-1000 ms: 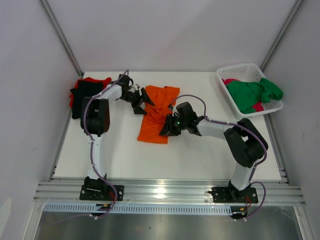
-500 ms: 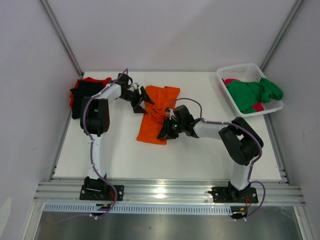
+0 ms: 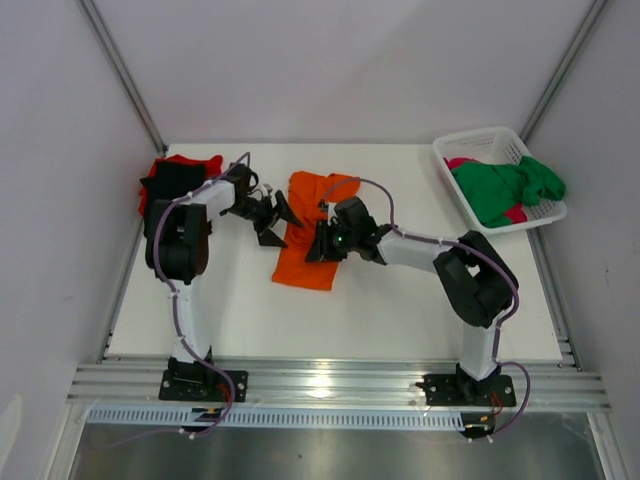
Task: Fold and stack the t-shirts
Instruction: Fold the folded rectangular tshirt in 1/3 of the way
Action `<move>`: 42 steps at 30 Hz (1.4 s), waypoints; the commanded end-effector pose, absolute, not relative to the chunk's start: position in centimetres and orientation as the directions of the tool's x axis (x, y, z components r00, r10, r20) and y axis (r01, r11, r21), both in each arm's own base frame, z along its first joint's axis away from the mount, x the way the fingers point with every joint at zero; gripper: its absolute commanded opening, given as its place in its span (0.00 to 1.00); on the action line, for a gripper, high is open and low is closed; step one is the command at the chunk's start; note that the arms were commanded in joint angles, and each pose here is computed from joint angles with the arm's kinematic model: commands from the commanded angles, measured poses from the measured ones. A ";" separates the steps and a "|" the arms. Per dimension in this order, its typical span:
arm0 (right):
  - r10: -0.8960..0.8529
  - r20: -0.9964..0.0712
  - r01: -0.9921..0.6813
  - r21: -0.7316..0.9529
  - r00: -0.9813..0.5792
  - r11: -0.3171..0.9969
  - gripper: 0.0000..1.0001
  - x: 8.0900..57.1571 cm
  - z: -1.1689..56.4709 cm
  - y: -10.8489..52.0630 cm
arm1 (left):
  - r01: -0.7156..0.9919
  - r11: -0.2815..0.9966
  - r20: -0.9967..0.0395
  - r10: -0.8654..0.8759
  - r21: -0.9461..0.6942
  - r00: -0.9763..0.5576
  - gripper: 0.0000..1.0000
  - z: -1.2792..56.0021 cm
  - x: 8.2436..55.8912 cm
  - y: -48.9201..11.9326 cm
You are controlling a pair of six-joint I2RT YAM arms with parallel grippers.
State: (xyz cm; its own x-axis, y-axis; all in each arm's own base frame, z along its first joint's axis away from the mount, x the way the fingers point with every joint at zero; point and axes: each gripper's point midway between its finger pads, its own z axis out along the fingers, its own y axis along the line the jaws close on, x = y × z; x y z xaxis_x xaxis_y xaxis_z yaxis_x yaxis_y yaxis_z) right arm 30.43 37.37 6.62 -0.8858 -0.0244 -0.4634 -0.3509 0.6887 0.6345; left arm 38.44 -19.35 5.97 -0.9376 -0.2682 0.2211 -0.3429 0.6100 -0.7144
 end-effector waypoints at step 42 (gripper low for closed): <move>-0.043 -0.519 -0.407 0.615 -0.854 0.675 0.32 34.1 6.6 39.6 | -0.192 0.635 0.046 -0.239 -0.748 -0.970 0.80 12.3 35.1 -17.9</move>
